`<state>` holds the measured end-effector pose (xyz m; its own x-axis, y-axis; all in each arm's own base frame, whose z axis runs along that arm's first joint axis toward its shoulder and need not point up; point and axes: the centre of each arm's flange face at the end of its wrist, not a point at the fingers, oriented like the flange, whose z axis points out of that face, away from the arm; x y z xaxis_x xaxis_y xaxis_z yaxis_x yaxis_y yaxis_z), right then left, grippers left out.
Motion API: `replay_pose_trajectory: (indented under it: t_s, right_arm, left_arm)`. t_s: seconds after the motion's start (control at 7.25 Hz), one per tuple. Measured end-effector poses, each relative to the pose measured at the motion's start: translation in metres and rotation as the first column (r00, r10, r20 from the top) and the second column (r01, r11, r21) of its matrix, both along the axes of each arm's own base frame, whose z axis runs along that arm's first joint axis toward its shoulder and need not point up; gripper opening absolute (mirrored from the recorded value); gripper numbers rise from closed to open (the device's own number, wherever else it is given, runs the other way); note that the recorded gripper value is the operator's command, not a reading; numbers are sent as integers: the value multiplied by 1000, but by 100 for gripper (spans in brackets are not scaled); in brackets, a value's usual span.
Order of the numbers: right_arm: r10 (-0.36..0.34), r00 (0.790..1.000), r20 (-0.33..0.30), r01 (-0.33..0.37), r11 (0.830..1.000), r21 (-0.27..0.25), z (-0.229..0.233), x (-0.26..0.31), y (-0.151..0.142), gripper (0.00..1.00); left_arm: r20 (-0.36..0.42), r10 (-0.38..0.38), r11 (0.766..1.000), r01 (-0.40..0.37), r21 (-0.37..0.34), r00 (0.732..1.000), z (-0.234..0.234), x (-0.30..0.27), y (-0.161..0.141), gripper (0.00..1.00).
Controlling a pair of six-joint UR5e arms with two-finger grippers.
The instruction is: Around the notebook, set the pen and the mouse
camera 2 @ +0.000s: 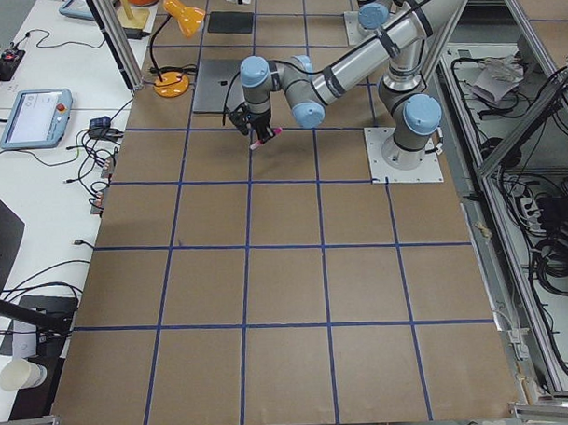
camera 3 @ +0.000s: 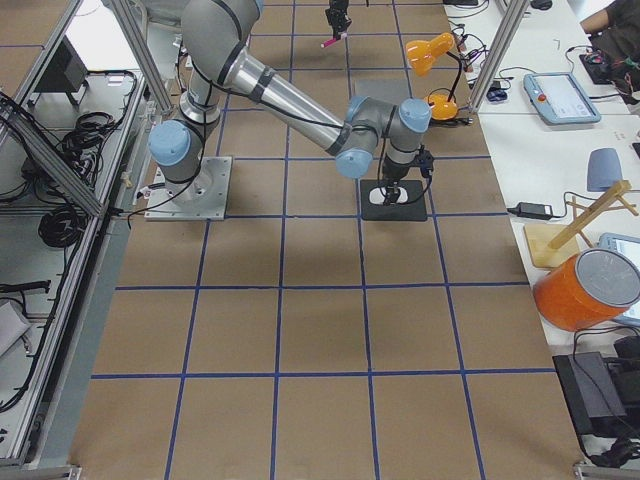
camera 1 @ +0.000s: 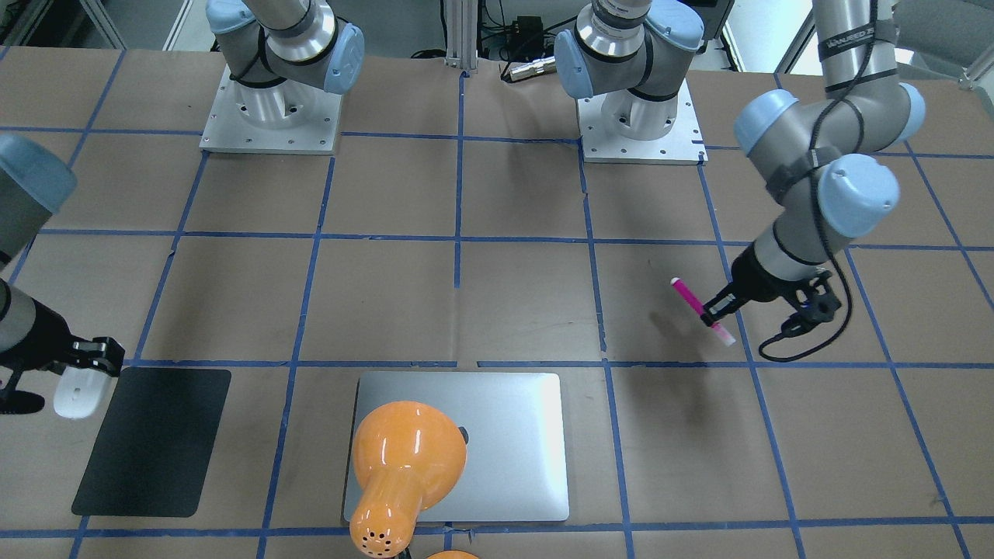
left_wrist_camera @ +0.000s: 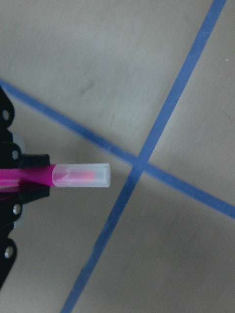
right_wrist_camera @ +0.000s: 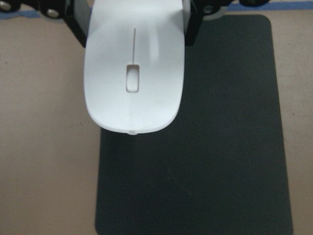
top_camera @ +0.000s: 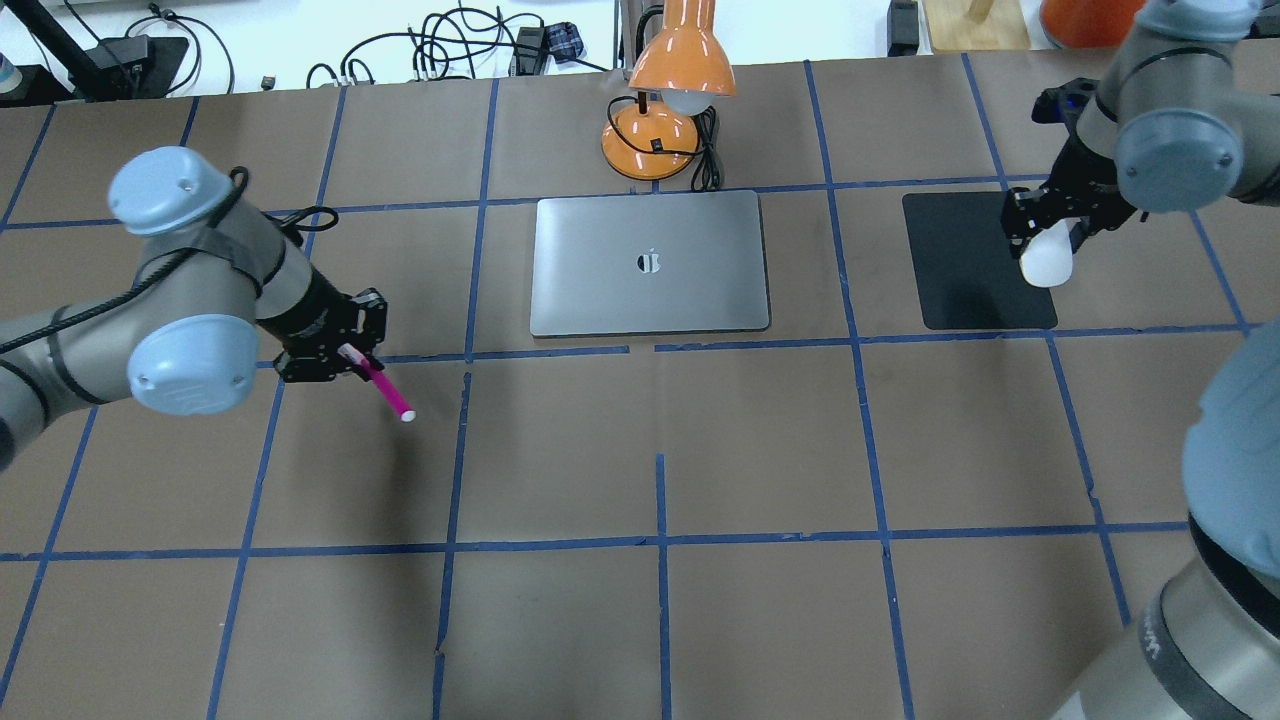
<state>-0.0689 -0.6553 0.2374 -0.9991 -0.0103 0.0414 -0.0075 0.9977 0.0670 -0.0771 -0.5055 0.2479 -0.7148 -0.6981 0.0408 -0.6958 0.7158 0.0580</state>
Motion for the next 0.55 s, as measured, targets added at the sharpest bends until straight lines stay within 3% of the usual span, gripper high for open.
replay_pose_trajectory:
  t_s: [0.14,0.28,0.41,0.55]
  right_arm:
    - [0,1000,13,0,1000,16,-16,12,-10,28]
    - [-1,1000,24,0,999,34,-30,18,-12,78]
    - [-1,1000,30,0,999,47,-40,20,-10,98]
    - [0,999,33,-2,999,53,-44,21,-8,100]
  left_arm:
    - [9,112,994,-112,2,994,4,-68,10,0]
    - [18,231,973,-231,12,973,4,-135,26,0]
    - [26,328,944,-329,18,944,3,-186,41,0]
    - [26,423,906,-423,23,906,2,-217,45,0]
